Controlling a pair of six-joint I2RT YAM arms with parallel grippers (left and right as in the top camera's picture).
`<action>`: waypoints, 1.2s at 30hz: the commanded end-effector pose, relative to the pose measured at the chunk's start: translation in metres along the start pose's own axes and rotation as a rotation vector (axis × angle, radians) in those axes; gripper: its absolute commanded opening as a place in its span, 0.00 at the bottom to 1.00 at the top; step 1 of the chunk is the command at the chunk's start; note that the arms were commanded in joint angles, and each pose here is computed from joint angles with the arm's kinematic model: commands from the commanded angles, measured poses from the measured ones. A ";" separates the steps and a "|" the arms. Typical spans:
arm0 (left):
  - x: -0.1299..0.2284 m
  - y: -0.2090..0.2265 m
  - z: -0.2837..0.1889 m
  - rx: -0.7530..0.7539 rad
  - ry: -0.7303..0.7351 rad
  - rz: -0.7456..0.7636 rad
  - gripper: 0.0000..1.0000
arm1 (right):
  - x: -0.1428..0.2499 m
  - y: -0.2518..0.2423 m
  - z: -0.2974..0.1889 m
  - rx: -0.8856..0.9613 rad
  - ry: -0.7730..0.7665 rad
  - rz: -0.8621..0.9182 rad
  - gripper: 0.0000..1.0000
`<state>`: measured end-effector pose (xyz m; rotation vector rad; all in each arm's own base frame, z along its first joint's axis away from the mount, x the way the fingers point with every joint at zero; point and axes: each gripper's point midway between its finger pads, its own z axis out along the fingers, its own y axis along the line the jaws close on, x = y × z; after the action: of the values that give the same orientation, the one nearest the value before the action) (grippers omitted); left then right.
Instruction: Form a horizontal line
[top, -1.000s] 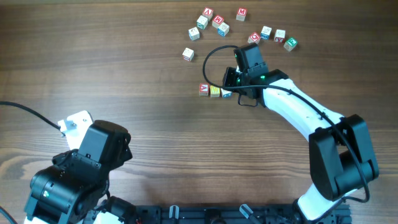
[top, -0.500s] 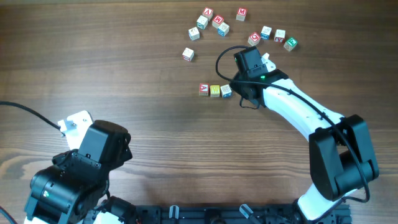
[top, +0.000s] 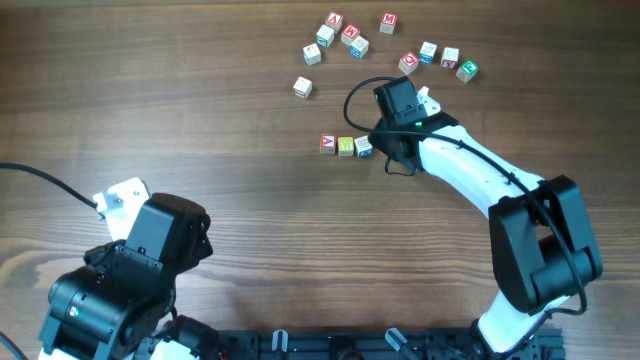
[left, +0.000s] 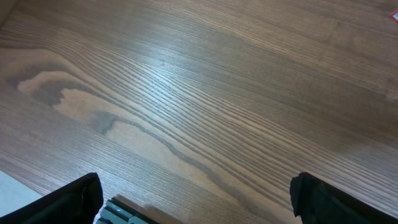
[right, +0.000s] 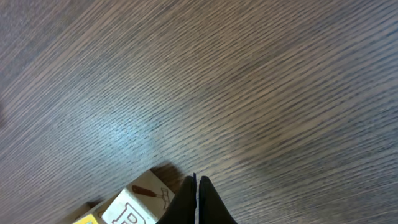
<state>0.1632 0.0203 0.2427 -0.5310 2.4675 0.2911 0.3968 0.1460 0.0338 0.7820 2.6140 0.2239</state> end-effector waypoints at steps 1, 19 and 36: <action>0.000 0.001 0.000 -0.002 -0.002 -0.019 1.00 | 0.009 -0.002 0.007 0.001 0.038 -0.046 0.05; 0.000 0.001 0.000 -0.002 -0.002 -0.019 1.00 | 0.027 0.009 0.020 -0.067 0.128 -0.124 0.04; 0.000 0.001 0.000 -0.002 -0.002 -0.019 1.00 | 0.033 0.021 0.018 -0.138 0.162 -0.201 0.04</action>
<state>0.1632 0.0203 0.2427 -0.5310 2.4675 0.2911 0.3931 0.1768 0.0188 0.5396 2.7369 0.3896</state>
